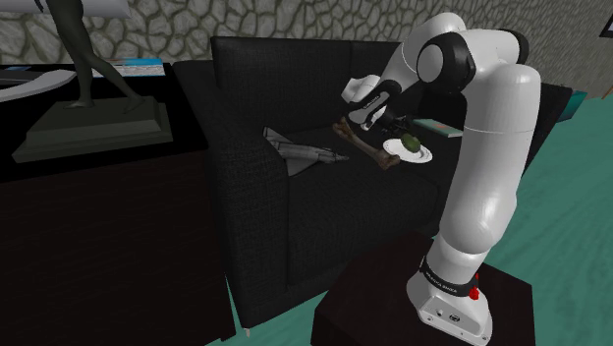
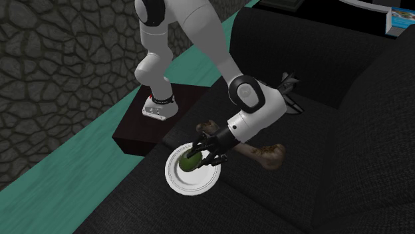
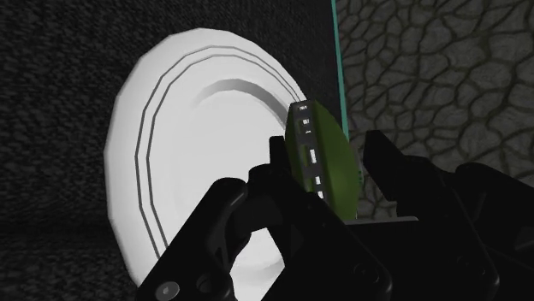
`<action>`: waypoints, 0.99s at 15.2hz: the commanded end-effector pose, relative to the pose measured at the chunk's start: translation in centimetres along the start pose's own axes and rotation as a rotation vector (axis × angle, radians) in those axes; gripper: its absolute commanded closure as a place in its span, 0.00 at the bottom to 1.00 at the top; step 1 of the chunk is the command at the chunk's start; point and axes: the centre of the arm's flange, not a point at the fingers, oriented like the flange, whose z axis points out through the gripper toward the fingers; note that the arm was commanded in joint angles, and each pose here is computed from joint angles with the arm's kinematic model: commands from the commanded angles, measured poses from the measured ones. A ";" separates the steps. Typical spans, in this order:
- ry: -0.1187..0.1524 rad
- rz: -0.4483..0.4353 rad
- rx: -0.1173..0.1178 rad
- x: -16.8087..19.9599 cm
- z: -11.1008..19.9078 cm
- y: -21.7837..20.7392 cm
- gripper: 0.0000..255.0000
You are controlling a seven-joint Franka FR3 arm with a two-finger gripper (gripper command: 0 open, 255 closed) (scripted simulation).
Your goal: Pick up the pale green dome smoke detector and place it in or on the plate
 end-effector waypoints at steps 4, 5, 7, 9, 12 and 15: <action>0.000 0.000 0.000 1.1 1.4 1.8 1.00; 0.000 0.000 0.000 1.1 1.4 1.8 1.00; 0.000 0.000 0.000 1.1 1.4 1.8 1.00; 0.000 0.000 0.000 1.1 1.4 1.8 1.00; 0.000 0.000 0.000 1.1 1.3 1.9 0.00; 0.000 0.000 0.000 1.0 1.4 2.0 0.00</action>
